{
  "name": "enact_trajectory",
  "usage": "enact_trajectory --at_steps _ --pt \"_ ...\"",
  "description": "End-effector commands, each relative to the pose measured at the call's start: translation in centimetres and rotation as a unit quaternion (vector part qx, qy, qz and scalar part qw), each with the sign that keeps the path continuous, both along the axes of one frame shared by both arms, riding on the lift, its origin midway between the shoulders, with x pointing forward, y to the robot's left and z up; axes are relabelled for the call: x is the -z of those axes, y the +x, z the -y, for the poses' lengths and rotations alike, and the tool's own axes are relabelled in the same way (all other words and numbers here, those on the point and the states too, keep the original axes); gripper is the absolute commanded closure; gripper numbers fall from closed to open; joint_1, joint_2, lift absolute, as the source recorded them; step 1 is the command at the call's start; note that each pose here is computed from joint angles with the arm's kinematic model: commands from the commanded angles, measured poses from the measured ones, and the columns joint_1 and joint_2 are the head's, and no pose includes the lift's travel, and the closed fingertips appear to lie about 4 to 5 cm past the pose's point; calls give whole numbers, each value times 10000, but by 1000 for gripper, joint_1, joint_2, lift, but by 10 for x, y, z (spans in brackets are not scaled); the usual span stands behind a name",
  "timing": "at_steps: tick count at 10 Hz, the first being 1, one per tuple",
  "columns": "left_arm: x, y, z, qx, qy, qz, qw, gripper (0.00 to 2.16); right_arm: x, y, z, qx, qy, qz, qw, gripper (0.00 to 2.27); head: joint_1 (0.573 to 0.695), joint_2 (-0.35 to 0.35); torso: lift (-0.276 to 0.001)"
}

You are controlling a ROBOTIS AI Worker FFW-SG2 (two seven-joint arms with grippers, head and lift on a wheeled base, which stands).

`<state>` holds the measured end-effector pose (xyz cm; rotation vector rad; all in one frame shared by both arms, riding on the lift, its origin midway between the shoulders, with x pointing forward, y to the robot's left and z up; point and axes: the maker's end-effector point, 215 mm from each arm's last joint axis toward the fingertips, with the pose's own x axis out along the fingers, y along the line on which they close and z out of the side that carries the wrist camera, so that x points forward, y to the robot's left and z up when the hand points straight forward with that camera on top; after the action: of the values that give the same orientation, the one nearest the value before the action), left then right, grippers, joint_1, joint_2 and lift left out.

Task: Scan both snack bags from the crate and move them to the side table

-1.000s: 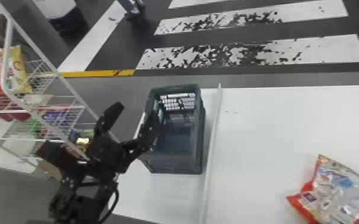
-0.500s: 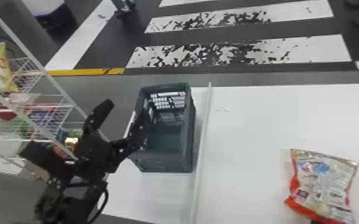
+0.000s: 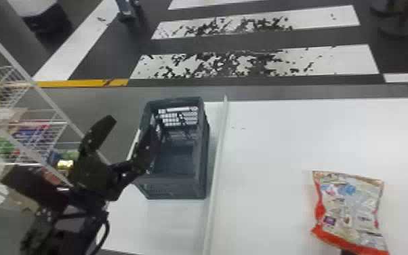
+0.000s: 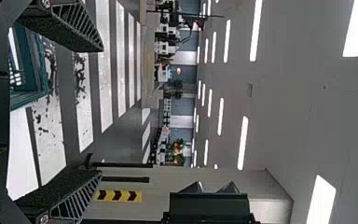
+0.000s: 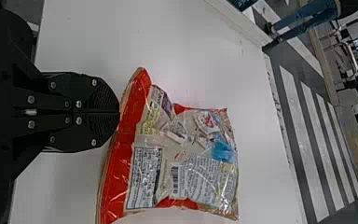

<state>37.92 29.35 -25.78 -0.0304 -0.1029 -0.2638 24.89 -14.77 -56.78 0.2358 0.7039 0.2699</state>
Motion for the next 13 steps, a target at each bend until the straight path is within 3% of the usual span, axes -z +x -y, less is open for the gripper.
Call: enact_trajectory --at_steps 1,3,4,6,8,13 --pt "1 0 1 -1 -8 -6 10000 63 -20 -6 -13 -58 218 59 9997 2250 695 262 -29" --pt "1 1 -1 -15 -9 -3 10000 63 -55 11 -3 115 404 403 9983 2250 695 293 -29" --pt "-2 0 -1 -13 1 58 10000 63 -70 35 7 140 405 737 9964 2250 695 288 -29" --pt "-8 -1 1 4 7 123 9999 63 -79 81 16 -36 167 1248 9920 2250 695 246 -29" --pt "-11 -4 0 -5 41 137 9999 60 -66 111 18 -199 -64 1544 9878 2250 695 207 -29" --pt "-8 -2 -3 21 115 107 9999 60 -31 123 19 -419 -216 1918 9803 2250 695 197 -29"
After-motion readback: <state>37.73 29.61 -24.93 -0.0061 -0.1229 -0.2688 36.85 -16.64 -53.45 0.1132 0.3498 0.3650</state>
